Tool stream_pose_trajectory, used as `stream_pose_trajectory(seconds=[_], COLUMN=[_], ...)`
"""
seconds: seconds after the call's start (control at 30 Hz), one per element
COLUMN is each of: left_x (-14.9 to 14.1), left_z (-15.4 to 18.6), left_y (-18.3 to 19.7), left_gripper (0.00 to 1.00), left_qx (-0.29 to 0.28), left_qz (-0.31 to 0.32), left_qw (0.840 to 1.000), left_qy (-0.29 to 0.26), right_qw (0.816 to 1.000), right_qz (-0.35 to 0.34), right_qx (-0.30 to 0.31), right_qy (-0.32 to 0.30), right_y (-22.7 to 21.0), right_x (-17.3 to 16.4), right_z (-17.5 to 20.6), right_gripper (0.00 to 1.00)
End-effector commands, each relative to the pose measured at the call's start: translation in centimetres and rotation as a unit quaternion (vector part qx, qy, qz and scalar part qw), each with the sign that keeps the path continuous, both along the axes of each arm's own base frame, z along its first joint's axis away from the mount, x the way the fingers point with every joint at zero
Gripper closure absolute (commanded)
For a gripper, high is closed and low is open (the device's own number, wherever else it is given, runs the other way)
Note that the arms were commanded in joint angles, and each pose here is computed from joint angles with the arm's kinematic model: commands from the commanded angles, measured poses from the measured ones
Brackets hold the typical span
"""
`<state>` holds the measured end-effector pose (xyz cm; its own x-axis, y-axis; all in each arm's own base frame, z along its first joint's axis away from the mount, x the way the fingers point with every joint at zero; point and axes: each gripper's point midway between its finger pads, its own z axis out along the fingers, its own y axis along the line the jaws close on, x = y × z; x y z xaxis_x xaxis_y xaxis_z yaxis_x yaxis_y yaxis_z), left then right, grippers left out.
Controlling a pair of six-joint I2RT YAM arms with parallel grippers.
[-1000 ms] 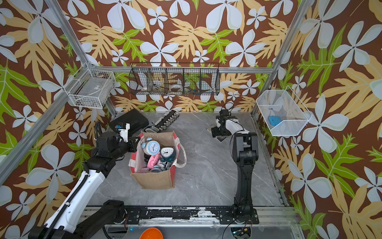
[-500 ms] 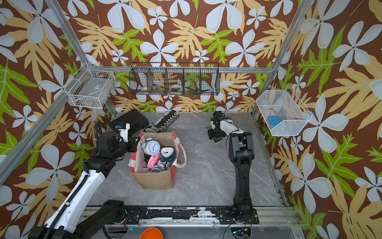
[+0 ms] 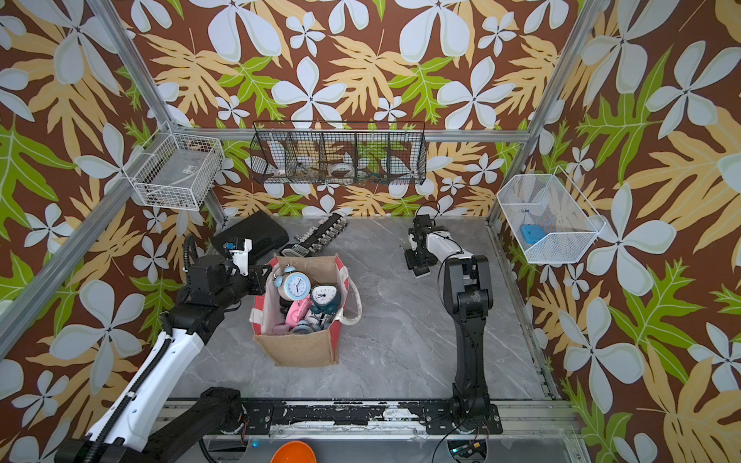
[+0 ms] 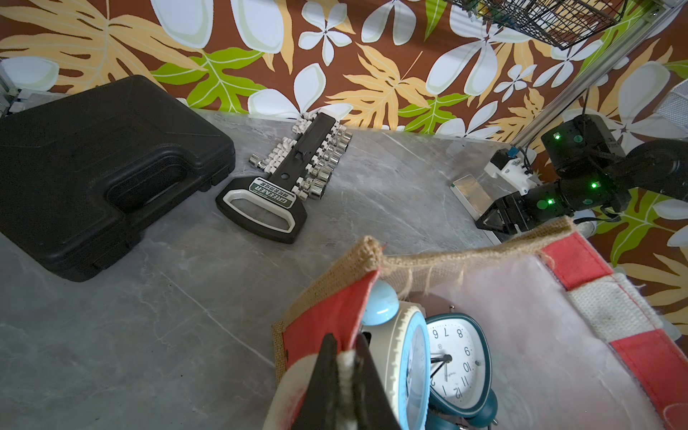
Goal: Put the alarm clock into the canvas bag
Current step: Pick up the alarm from the center of the board.
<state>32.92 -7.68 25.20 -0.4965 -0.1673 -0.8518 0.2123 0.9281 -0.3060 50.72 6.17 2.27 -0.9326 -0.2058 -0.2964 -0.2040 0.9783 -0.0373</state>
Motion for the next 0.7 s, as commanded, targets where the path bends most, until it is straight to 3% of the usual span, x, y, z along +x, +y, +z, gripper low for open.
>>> stream_pose_trajectory(seconds=[0.0, 0.23, 0.67], left_x=[0.9, 0.9, 1.0], left_z=[3.0, 2.8, 2.7], left_y=[0.0, -0.1, -0.1], left_gripper=[1.0, 1.0, 1.0], left_qx=[-0.009, -0.009, -0.009], left_qz=[0.002, 0.001, 0.002], left_qw=[0.998, 0.999, 0.999], left_qy=[-0.056, -0.054, -0.052], right_qw=[1.0, 0.999, 0.994], right_qz=[-0.009, -0.015, -0.004], right_qx=[-0.002, 0.011, 0.044], right_qy=[0.007, -0.027, -0.104], right_y=[-0.2, 0.0, 1.9], right_x=[-0.6, -0.5, -2.3], right_z=[0.7, 4.3, 14.6], right_gripper=[0.42, 0.45, 0.46])
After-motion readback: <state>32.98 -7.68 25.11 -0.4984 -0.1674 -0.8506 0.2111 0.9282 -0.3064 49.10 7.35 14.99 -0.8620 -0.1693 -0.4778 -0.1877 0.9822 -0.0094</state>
